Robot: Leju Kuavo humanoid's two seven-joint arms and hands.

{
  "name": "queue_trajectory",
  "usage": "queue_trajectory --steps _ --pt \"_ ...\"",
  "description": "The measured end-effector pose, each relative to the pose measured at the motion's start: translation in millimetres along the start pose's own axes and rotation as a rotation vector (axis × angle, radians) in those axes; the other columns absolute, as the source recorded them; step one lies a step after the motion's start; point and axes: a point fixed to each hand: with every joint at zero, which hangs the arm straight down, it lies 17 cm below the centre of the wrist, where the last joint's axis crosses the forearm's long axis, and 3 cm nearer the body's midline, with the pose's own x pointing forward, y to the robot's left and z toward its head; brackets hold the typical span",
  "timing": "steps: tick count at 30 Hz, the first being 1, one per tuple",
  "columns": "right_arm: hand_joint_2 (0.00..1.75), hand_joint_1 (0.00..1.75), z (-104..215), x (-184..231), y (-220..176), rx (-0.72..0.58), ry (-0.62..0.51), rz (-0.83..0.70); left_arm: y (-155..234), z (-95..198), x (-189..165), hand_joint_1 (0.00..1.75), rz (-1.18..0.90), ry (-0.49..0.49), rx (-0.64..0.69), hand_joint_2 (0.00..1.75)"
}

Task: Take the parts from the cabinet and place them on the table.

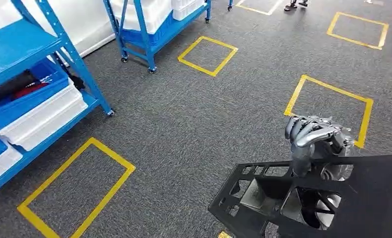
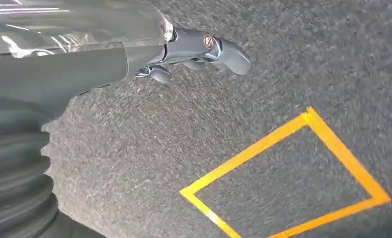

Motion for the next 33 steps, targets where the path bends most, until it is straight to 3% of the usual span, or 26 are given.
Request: queue_trajectory --steps 12,33 --pt "1.75 1.75 4.7 -16.0 -7.2 -0.029 0.015 0.069 -11.4 -4.9 2.2 0.00 -0.006 0.030 -0.006 1.75" --pt "1.75 1.75 1.5 -18.7 -1.0 -0.027 0.019 -0.026 -6.4 -2.3 -1.8 0.00 -0.024 0.026 -0.005 1.75"
